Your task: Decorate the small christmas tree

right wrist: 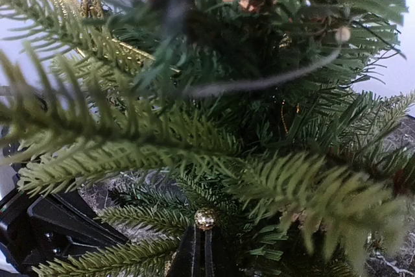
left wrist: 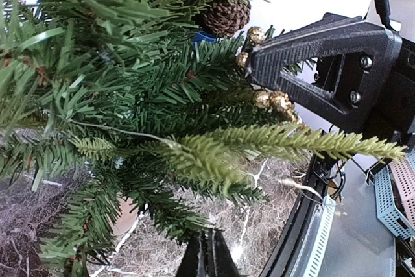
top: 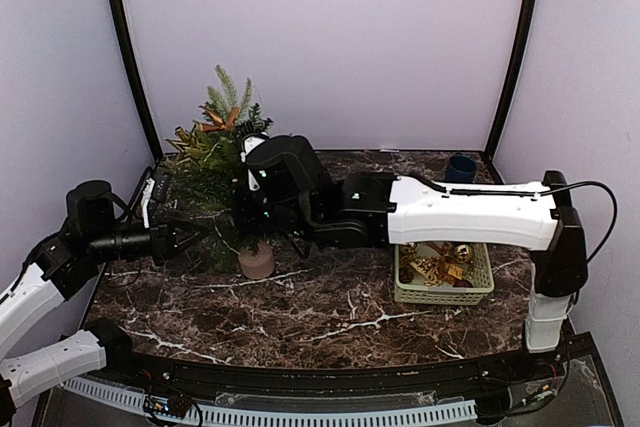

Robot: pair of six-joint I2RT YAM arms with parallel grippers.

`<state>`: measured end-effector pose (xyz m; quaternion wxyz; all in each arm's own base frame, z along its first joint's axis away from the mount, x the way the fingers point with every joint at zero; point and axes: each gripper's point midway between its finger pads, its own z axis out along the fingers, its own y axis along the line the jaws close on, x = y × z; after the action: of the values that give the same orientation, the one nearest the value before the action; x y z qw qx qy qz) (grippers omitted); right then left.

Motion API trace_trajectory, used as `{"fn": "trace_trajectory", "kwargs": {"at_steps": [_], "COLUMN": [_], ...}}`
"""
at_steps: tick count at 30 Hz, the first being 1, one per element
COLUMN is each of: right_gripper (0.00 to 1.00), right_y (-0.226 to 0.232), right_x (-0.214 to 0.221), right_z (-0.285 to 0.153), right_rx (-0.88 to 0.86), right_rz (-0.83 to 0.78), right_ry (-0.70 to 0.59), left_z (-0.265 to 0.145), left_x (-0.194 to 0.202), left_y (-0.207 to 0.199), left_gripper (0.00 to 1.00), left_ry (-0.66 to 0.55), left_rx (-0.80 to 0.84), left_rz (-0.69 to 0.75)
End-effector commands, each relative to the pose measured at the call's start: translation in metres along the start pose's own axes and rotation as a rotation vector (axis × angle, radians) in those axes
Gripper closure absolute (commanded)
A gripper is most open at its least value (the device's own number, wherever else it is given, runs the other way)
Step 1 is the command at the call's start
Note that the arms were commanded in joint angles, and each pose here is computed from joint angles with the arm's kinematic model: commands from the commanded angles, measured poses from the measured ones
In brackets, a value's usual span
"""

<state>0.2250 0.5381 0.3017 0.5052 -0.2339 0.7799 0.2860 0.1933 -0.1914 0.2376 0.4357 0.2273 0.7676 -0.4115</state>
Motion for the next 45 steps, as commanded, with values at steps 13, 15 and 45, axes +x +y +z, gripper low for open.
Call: {"fn": "trace_trajectory", "kwargs": {"at_steps": [13, 15, 45], "right_gripper": [0.75, 0.74, 0.29], "right_y": [0.01, 0.011, -0.011], "right_x": [-0.029, -0.034, -0.028], "right_z": [-0.026, -0.031, -0.124], "right_rx": [-0.057, -0.066, -0.194], "right_rz": [0.063, 0.069, 0.069], "right_ry": [-0.06, -0.068, -0.033], "left_z": [-0.002, -0.002, -0.044], "left_x": [0.0, -0.001, -0.028], "left_y": [-0.005, -0.005, 0.011], "left_gripper": [1.0, 1.0, 0.34], "left_ry": [-0.017, -0.018, -0.138], "left_rx": [0.013, 0.014, -0.237], "left_rz": [0.024, 0.024, -0.012]}}
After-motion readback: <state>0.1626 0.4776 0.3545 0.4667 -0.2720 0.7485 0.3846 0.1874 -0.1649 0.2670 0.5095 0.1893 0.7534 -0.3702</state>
